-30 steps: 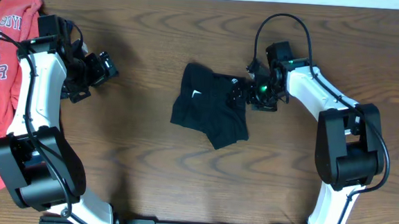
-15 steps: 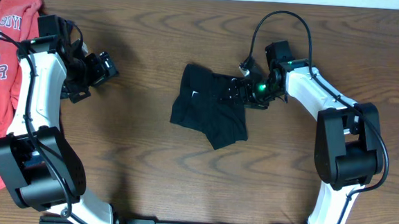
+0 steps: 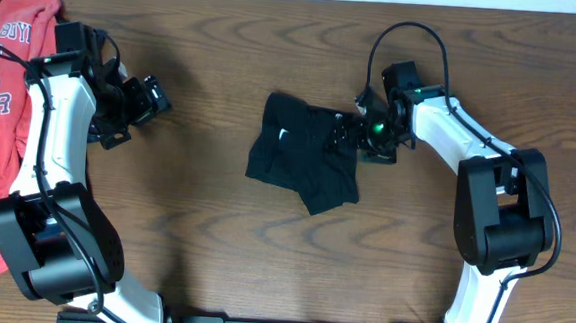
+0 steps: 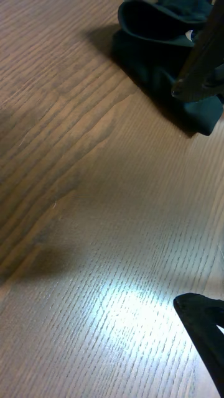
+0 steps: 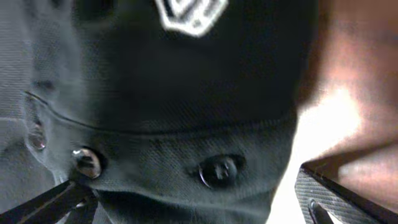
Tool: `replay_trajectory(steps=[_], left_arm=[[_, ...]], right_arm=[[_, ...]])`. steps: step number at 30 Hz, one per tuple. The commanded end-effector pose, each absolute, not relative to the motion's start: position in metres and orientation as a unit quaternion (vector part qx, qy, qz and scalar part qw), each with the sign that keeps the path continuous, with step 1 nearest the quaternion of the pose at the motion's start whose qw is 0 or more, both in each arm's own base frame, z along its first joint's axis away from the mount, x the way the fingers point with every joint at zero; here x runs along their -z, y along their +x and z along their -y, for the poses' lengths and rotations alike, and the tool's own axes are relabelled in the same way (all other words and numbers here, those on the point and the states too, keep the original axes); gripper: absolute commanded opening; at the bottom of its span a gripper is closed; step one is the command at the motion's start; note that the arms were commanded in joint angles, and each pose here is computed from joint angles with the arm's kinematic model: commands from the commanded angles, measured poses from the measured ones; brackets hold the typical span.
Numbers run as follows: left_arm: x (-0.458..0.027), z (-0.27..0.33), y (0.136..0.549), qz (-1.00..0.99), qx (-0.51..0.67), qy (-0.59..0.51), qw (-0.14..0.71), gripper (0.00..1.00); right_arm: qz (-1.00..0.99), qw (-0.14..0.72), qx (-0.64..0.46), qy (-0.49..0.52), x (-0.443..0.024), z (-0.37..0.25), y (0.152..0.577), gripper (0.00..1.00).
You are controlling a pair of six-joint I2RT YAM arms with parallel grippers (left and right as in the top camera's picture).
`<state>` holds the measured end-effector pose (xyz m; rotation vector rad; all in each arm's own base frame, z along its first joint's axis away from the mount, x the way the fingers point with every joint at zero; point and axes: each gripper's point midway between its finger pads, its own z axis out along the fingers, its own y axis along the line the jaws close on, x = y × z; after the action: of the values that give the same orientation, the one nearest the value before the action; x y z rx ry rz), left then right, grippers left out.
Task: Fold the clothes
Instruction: 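Lower the right gripper onto the black bundle and grasp its right side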
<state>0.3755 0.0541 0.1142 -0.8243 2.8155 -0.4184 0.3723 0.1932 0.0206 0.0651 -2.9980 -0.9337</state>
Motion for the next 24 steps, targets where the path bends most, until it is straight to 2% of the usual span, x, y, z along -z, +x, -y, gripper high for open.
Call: replay_trajectory(steps=[1,12,18,22,23,24], left_arm=[[-0.11,-0.056,0.373,-0.949,0.133,-0.272,0.082,0.99],[-0.11,-0.056,0.373,-0.95,0.133,-0.271,0.082,0.99],[-0.11,-0.056,0.373,-0.95,0.133,-0.271,0.082,0.99],[-0.11,-0.056,0.373,-0.95,0.133,-0.271,0.081,0.99],[-0.11,-0.056,0.373,-0.95,0.133,-0.271,0.081,0.99],[-0.11,-0.056,0.373,-0.95,0.133,-0.271,0.081,0.99]], right_arm=[[0.961,0.007,0.276,0.022,0.004,-0.189,0.363,0.99],[0.949,0.0,0.313,0.026,0.028,-0.214,0.343,0.99],[0.948,0.003,0.315,0.034,0.035,-0.22,0.333,0.88],[0.949,0.007,0.314,0.036,0.037,-0.221,0.328,0.62],[0.949,0.007,0.314,0.036,0.038,-0.221,0.328,0.47],[0.949,0.007,0.314,0.036,0.038,-0.221,0.328,0.22]])
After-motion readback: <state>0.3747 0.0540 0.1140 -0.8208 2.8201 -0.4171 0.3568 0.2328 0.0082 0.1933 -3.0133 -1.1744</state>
